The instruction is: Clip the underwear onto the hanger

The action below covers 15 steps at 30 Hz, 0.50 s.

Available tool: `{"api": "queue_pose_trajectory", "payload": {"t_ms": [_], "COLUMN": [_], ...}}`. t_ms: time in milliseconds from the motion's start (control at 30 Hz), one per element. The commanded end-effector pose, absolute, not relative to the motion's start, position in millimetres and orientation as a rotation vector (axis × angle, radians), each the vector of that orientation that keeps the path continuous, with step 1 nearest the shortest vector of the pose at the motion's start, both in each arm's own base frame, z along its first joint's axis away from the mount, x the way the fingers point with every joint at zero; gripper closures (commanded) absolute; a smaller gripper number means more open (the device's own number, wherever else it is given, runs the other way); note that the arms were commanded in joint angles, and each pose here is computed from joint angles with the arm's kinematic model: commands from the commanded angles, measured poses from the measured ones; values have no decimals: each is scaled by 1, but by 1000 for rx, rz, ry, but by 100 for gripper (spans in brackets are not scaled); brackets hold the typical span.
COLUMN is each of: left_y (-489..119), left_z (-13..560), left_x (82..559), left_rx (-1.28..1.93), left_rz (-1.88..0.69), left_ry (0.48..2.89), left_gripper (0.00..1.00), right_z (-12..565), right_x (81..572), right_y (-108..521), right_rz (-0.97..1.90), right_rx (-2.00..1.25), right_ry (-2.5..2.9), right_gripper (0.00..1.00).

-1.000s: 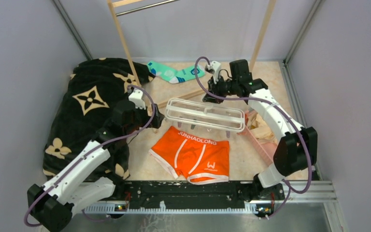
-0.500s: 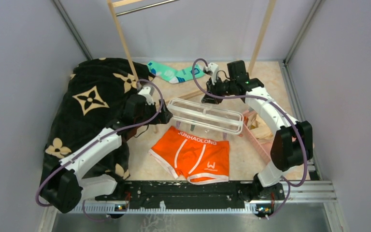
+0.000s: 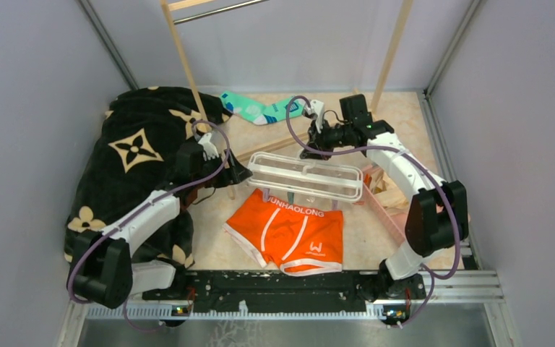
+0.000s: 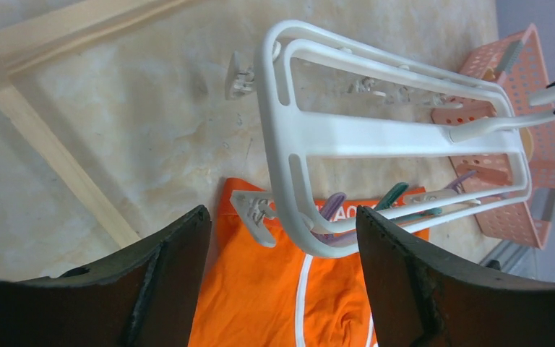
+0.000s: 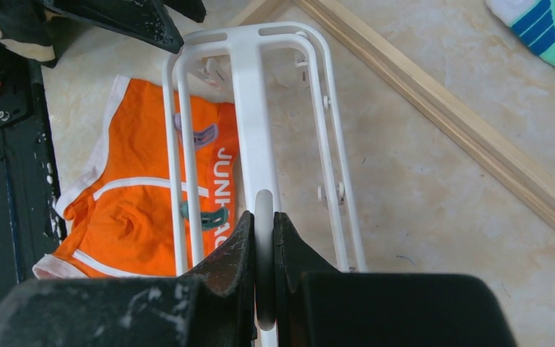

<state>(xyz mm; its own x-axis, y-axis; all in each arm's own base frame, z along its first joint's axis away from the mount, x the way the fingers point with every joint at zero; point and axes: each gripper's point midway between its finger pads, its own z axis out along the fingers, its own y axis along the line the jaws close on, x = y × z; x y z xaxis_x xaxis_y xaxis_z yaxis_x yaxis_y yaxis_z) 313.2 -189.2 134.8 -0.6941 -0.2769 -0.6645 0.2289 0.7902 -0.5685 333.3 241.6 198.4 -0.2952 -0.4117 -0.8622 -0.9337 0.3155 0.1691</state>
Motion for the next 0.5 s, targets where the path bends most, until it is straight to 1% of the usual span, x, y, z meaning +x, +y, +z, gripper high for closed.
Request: {"api": "queue_pose_trajectory", "payload": {"t_ms": [0, 167, 467], "left_y": [-210, -216, -220], "left_z": [149, 145, 139], "left_x": [307, 304, 306], "left_rx": [49, 69, 77], "left_rz": [-1011, -1064, -1103], "left_ry": [2130, 2140, 2146], "left_gripper": [22, 31, 43], "right_z": [250, 255, 255], "right_x": [331, 330, 329], "right_y": [249, 253, 255], "right_rz": [916, 938, 958], "right_rx": [-1238, -1249, -1276], "right_ry": [1632, 1598, 1583], "right_gripper": [100, 100, 100]}}
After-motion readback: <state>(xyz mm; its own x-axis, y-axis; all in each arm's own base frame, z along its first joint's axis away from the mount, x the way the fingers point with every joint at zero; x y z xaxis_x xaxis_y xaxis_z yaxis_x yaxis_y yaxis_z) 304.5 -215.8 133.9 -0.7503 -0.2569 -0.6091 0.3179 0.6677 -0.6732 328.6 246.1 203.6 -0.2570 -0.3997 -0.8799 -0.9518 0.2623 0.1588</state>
